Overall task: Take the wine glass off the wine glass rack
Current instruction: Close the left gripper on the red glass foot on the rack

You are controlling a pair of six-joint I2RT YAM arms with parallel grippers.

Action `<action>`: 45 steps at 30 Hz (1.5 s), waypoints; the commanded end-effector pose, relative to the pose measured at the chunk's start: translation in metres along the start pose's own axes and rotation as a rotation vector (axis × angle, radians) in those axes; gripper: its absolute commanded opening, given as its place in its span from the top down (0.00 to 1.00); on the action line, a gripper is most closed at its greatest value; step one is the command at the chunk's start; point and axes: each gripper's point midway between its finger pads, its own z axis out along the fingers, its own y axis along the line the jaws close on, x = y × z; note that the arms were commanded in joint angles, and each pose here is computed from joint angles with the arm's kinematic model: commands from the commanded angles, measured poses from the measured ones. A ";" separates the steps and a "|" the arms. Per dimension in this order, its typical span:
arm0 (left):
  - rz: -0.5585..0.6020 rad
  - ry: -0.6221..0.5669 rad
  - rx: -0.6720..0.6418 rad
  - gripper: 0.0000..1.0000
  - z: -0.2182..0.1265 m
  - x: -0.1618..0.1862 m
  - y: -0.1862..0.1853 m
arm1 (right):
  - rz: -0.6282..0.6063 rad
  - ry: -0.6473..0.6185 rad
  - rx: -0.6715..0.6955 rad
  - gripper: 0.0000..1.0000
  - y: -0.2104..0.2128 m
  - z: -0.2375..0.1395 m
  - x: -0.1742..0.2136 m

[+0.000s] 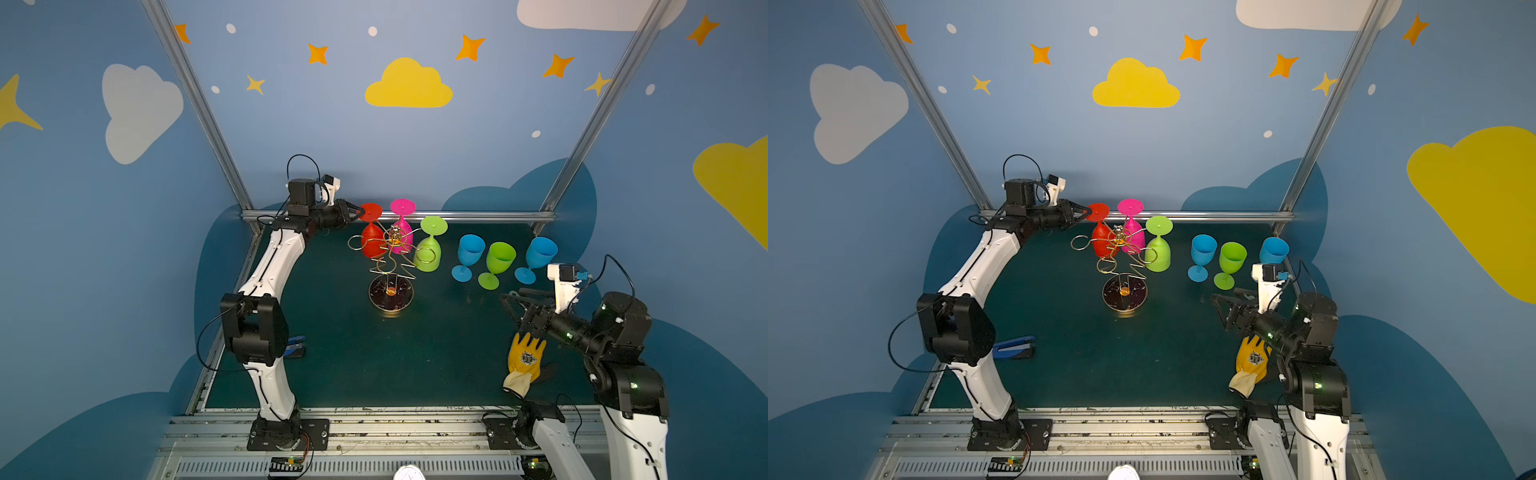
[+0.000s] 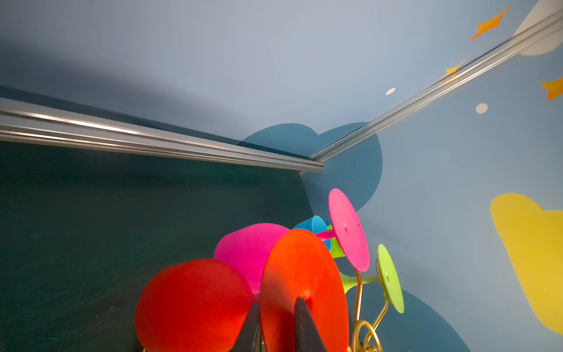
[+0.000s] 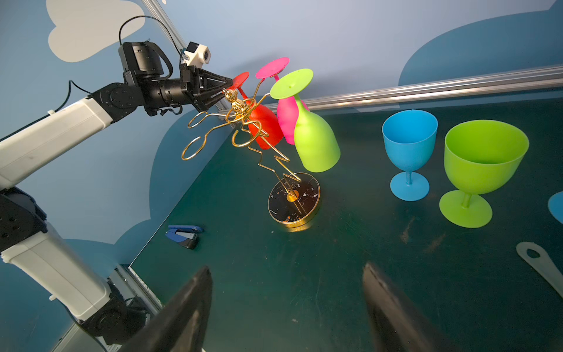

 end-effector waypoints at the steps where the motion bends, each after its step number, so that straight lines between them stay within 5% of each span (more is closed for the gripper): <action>1: 0.020 -0.001 0.003 0.84 -0.001 -0.004 -0.004 | -0.002 -0.010 -0.009 0.23 0.003 -0.001 0.000; 26: -0.048 -0.056 0.089 0.97 -0.020 -0.021 -0.019 | 0.006 -0.015 -0.003 0.23 0.002 -0.002 0.001; 45: -0.105 -0.086 0.222 0.97 -0.038 -0.028 -0.047 | 0.015 -0.028 -0.013 0.23 0.005 -0.003 -0.003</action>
